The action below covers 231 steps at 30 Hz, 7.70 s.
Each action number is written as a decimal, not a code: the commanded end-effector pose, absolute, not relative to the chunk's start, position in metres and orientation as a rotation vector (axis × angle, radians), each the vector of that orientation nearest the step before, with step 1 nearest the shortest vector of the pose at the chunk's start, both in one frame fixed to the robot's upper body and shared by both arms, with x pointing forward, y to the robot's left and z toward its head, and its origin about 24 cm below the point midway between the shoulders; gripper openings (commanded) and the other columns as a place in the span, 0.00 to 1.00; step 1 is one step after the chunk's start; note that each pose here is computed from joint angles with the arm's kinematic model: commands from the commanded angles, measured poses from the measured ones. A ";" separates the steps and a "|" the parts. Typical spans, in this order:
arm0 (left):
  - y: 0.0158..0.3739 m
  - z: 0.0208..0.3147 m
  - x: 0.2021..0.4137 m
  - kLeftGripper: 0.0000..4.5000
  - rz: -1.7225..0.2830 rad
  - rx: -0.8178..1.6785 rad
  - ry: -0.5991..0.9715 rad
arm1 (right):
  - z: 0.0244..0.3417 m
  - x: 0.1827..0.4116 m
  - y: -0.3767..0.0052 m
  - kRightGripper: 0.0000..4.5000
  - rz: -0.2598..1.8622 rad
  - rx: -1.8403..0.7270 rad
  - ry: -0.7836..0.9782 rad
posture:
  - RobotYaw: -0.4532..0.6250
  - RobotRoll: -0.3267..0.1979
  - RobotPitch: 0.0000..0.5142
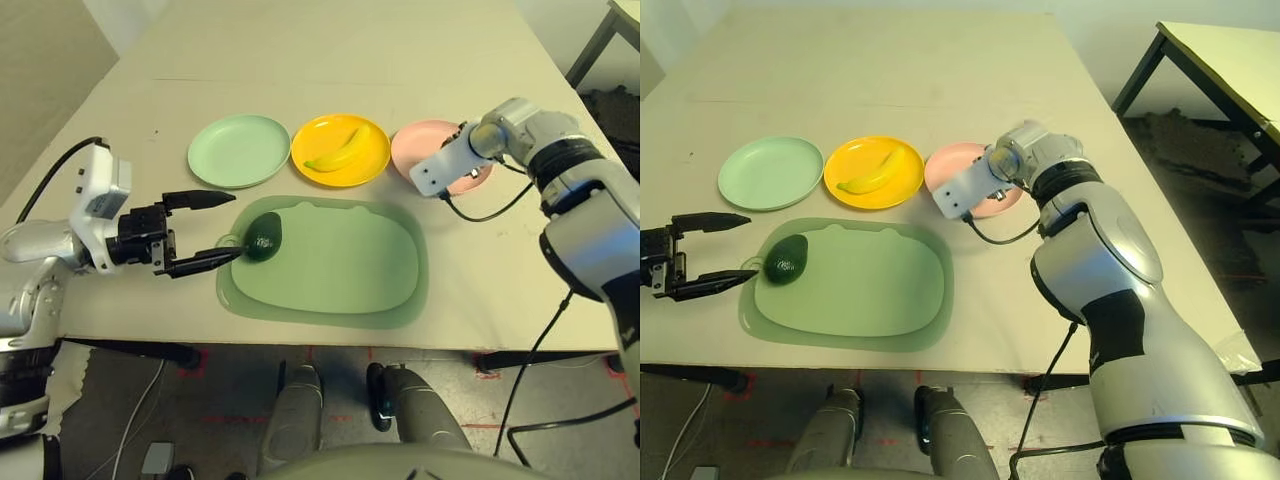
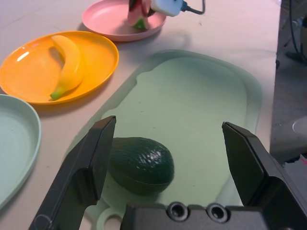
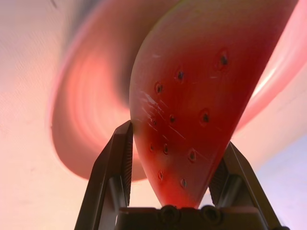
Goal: Place the fruits into color-matched plates.
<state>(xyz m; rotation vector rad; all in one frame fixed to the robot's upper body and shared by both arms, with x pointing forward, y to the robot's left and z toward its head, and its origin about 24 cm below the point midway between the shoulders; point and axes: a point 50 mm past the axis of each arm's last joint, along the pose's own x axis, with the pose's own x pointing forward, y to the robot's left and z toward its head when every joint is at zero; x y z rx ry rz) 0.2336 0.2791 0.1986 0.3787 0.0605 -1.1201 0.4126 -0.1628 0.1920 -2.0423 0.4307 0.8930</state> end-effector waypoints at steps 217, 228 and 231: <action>0.252 0.242 0.346 0.68 -1.417 1.469 0.286 | 0.131 0.244 -0.147 1.00 1.371 0.022 -0.051 | 0.28 0.62 0.31; 0.262 0.233 0.372 0.68 -0.990 1.651 0.412 | 0.126 0.249 -0.144 1.00 1.184 -0.066 -0.137 | 0.23 0.62 0.34; 0.263 0.228 0.378 0.68 -0.886 1.688 0.421 | 0.123 0.245 -0.146 1.00 1.173 -0.062 -0.124 | 0.22 0.62 0.34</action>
